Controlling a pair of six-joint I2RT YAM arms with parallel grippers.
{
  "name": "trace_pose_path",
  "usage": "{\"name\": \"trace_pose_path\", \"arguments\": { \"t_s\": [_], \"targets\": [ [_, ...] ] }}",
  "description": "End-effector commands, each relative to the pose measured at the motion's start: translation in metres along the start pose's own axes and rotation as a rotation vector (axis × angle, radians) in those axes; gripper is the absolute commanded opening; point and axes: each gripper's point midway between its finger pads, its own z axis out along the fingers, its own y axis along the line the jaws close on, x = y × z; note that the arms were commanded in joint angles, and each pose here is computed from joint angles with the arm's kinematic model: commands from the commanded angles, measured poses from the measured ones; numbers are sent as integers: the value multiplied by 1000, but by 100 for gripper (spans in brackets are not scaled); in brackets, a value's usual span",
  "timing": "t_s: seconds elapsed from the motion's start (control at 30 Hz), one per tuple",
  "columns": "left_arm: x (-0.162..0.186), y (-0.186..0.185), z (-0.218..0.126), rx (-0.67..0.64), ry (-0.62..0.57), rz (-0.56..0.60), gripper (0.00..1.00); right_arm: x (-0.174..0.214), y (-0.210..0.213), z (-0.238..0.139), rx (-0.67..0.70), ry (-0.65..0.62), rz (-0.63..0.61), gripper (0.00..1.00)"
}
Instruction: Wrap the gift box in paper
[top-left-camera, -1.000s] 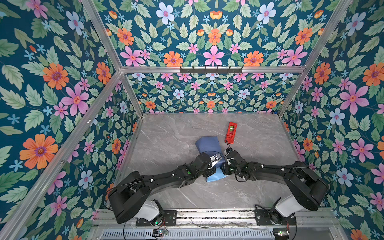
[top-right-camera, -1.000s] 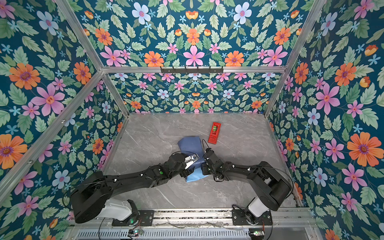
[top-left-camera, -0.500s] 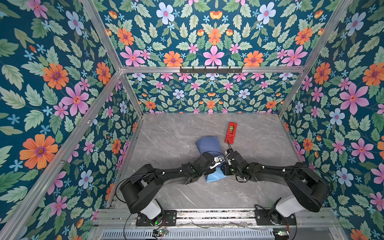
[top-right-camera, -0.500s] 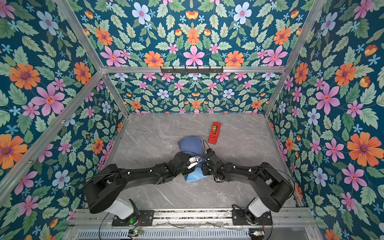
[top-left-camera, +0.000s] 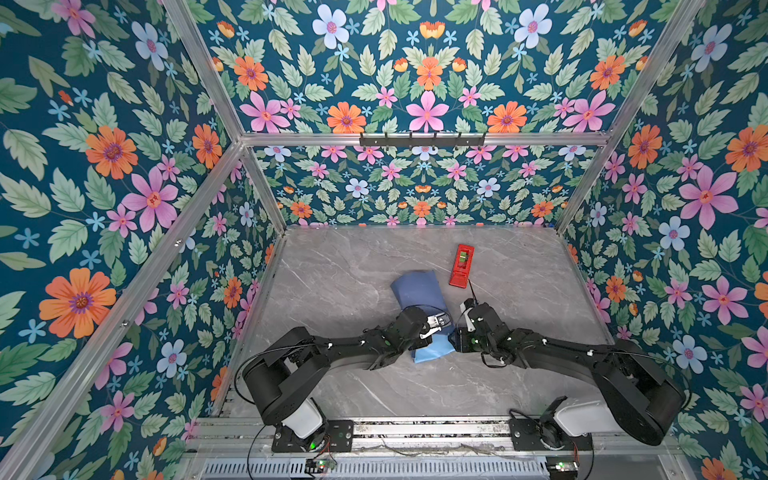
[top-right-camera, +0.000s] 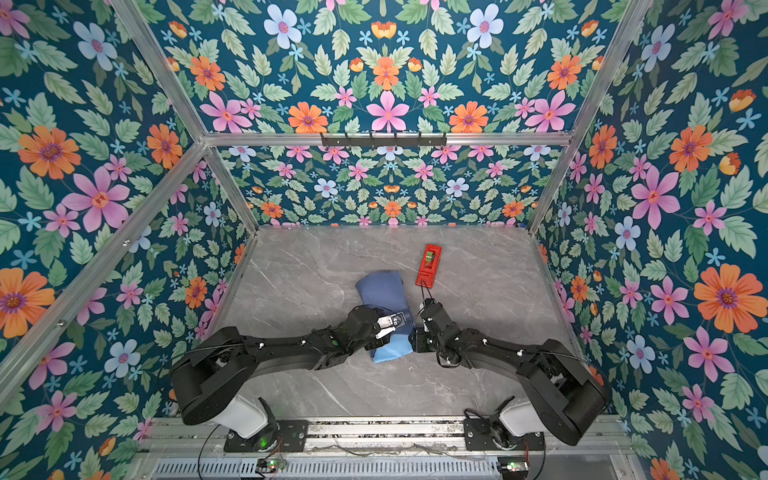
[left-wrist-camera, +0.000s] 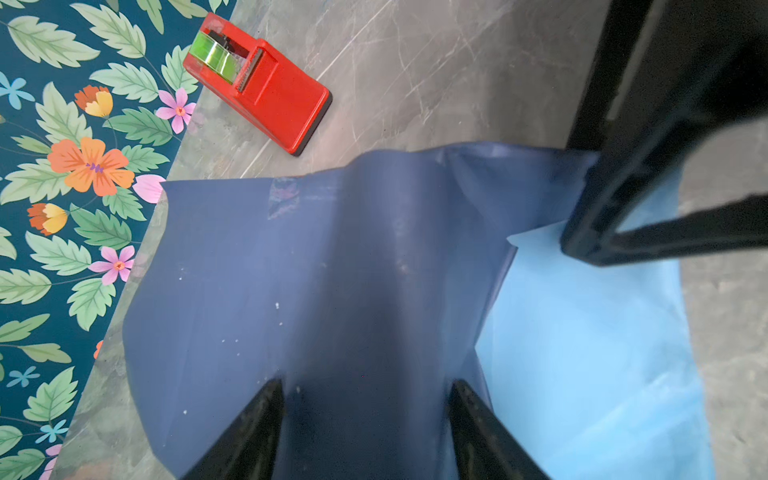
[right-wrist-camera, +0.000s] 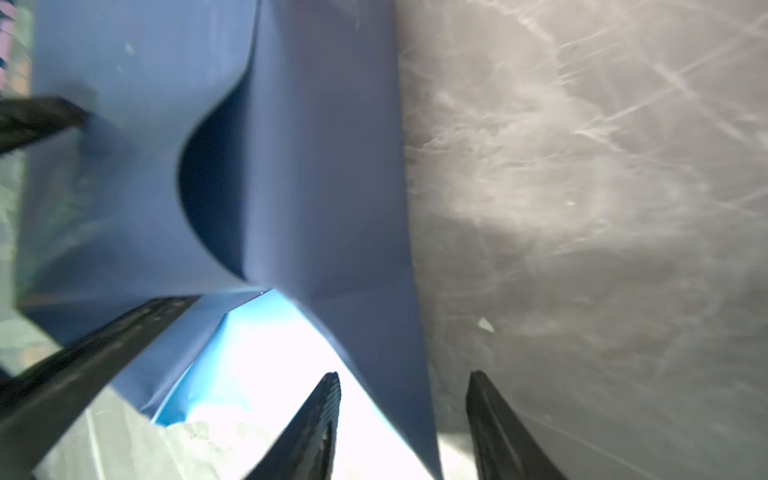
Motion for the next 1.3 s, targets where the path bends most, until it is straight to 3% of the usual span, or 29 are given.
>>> {"name": "trace_pose_path", "arguments": {
  "t_s": [0.0,0.23,0.5,0.77,1.27],
  "targets": [
    [30,-16,0,64,114,43,66,-2,6,-9,-56,-2,6,52],
    [27,-16,-1,65,104,48,68,-18,14,-25,-125,-43,-1,53],
    [12,-14,-4,78,49,18,71,-52,37,-29,-256,-103,70,68],
    [9,-11,-4,72,44,11,73,-66,30,-9,-208,-80,111,71],
    [-16,3,-16,45,-43,-26,84,-45,13,9,-158,-26,118,67]
  ]
}}
